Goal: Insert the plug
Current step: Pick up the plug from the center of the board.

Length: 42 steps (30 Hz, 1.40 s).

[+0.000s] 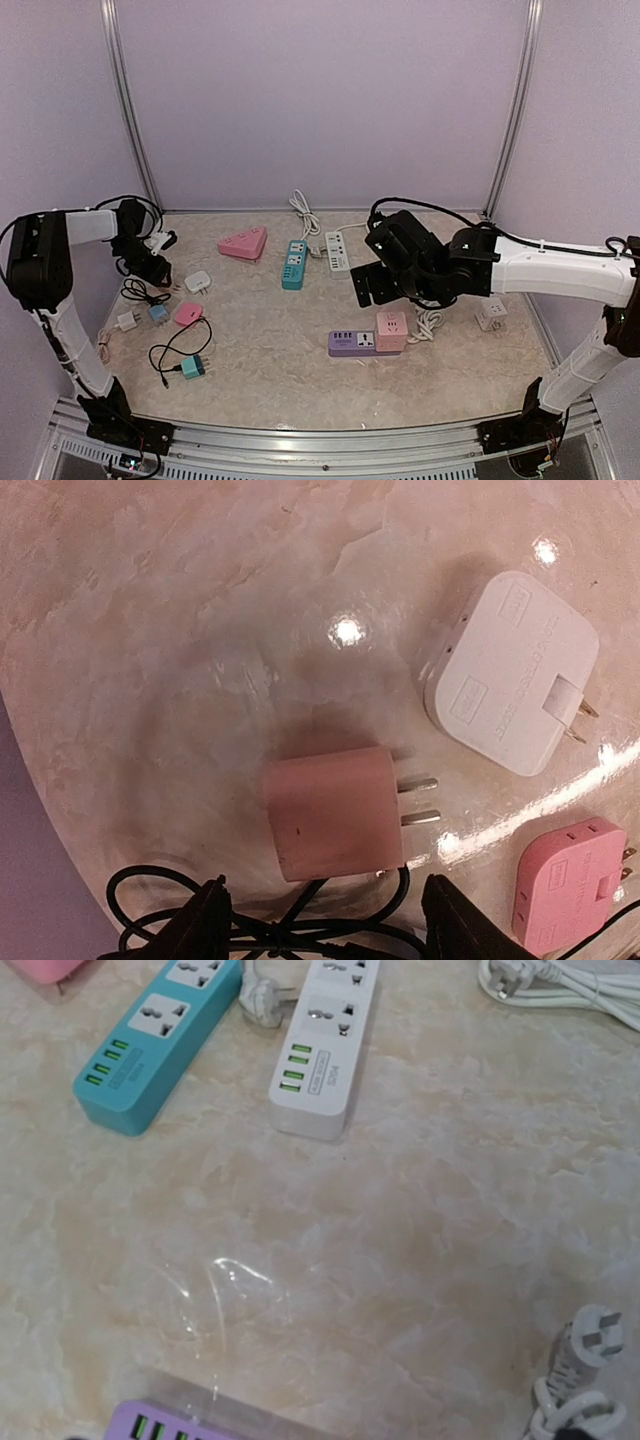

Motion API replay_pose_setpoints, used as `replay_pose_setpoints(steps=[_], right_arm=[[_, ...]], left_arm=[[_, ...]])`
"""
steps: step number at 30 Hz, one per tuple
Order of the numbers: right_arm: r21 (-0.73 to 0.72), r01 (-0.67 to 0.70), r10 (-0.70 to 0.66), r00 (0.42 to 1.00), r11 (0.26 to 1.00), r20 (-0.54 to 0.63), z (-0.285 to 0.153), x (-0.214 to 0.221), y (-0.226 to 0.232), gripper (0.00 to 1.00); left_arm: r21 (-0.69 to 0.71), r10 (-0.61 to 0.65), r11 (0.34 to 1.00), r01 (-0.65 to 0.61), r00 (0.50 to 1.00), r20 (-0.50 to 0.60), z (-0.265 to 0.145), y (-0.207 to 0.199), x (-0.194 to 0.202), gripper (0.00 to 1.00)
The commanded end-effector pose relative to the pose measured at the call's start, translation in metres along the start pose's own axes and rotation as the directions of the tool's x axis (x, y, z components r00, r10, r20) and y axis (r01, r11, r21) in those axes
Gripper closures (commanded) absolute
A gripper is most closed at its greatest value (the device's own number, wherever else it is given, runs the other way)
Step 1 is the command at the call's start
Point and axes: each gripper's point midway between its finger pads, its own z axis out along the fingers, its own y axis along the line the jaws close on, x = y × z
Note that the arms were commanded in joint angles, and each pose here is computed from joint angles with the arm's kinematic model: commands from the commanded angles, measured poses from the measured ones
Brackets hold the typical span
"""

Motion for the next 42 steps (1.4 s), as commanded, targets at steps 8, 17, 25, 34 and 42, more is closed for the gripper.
replay_pose_setpoints(steps=[8,17,25,34,42], right_arm=[[0.006,0.002,-0.001,1.000,1.000,-0.020,0.005,-0.002,0.002,0.00],[-0.019,0.009,-0.010,1.000,1.000,-0.011,0.004,-0.006,0.006,0.00],[-0.038,0.010,-0.010,1.000,0.999,0.001,0.001,-0.009,0.008,0.00],[-0.047,0.003,-0.003,1.000,0.999,-0.001,0.000,-0.009,0.009,0.00],[-0.102,-0.028,0.030,0.999,0.994,0.019,-0.011,-0.026,0.016,0.00]], left_arm=[[0.061,0.071,0.996,-0.068,0.996,-0.045,0.028,-0.014,0.004,0.43],[0.078,0.143,0.987,-0.139,0.989,-0.046,0.031,-0.019,0.001,0.57],[0.096,0.157,0.984,-0.153,0.987,-0.037,0.036,-0.026,-0.003,0.45],[0.083,0.173,0.982,-0.168,0.983,-0.056,0.040,-0.026,-0.004,0.65],[0.024,0.254,0.967,-0.254,0.967,0.015,-0.008,-0.033,-0.021,1.00]])
